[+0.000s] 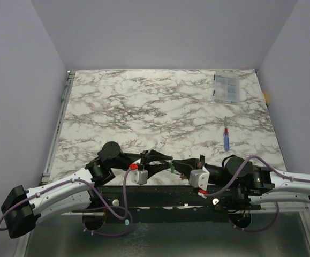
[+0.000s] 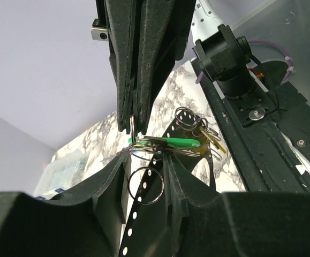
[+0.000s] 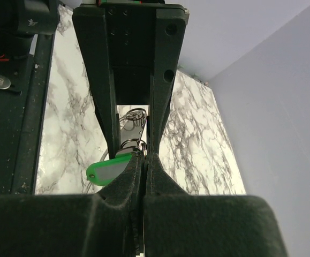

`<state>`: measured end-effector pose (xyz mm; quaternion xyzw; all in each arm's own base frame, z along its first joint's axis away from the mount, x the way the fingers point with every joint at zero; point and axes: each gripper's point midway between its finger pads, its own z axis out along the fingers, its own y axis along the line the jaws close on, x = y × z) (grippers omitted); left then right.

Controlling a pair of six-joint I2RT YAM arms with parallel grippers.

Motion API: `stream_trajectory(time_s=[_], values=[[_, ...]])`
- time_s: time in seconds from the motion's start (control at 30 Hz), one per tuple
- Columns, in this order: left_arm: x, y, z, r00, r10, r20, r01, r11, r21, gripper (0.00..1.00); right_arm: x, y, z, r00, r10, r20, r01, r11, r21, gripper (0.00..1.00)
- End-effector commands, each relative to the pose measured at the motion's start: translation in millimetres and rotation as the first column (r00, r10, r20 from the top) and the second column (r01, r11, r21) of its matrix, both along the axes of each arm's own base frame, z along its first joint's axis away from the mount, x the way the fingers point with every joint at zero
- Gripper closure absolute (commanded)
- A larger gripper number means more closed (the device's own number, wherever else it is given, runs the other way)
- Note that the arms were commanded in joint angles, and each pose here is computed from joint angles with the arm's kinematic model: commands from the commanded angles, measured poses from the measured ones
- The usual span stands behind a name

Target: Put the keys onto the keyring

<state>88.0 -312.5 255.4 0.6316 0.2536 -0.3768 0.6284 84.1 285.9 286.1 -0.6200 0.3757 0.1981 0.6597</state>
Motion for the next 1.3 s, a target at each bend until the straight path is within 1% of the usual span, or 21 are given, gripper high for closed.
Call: stream_trajectory(time_s=[0.0, 0.07, 0.13, 0.23, 0.3, 0.47, 0.6, 0.8, 0.93, 1.03, 1.13, 1.2, 1.27], values=[[3, -4, 10, 0.999, 0.014, -0.031, -0.015, 1.0, -0.012, 0.68, 0, 2, 24, 1.0, 0.004, 0.021, -0.005, 0.998, 0.065, 0.99], [6, -5, 11, 0.999, 0.023, -0.043, -0.023, 1.0, -0.01, 0.71, 0, 2, 23, 1.0, 0.005, 0.018, -0.006, 0.998, 0.064, 0.99], [8, -6, 11, 0.998, 0.033, -0.051, -0.033, 0.999, -0.009, 0.72, -1, 3, 22, 1.0, 0.008, 0.018, -0.009, 0.998, 0.06, 0.99], [9, -7, 11, 0.997, 0.035, -0.065, -0.035, 0.999, -0.004, 0.72, -1, 4, 18, 1.0, 0.008, 0.015, -0.009, 0.999, 0.051, 0.99], [7, -7, 11, 0.997, 0.023, -0.071, -0.023, 1.0, -0.003, 0.7, 0, 5, 16, 1.0, 0.006, 0.016, -0.007, 0.999, 0.044, 0.99], [4, -8, 12, 0.995, 0.008, -0.097, -0.008, 1.0, 0.0, 0.61, 7, 3, 24, 0.999, -0.032, 0.038, 0.03, 0.997, 0.075, 0.99], [6, -7, 14, 0.993, 0.028, -0.118, -0.029, 1.0, -0.005, 0.49, 8, 0, 32, 0.998, -0.045, 0.046, 0.041, 0.995, 0.089, 0.99], [20, 2, 24, 0.977, 0.136, -0.164, -0.144, 0.989, -0.04, 0.49, 8, -4, 36, 0.998, -0.047, 0.047, 0.042, 0.994, 0.098, 0.99], [29, 14, 35, 0.956, 0.211, -0.204, -0.231, 0.97, -0.081, 0.5, 10, -5, 36, 0.997, -0.059, 0.046, 0.054, 0.993, 0.1, 0.99], [30, 25, 45, 0.947, 0.246, -0.205, -0.271, 0.957, -0.106, 0.49, 12, -5, 37, 0.996, -0.074, 0.046, 0.069, 0.992, 0.105, 0.99], [30, 33, 44, 0.943, 0.276, -0.185, -0.295, 0.952, -0.082, 0.46, 13, -6, 40, 0.996, -0.08, 0.048, 0.074, 0.991, 0.115, 0.99], [28, 37, 40, 0.941, 0.282, -0.185, -0.296, 0.954, -0.05, 0.46, 13, -7, 42, 0.996, -0.08, 0.046, 0.073, 0.989, 0.125, 0.99], [25, 40, 40, 0.941, 0.279, -0.189, -0.292, 0.956, -0.043, 0.48, 12, -7, 45, 0.996, -0.074, 0.045, 0.067, 0.988, 0.136, 0.99]])
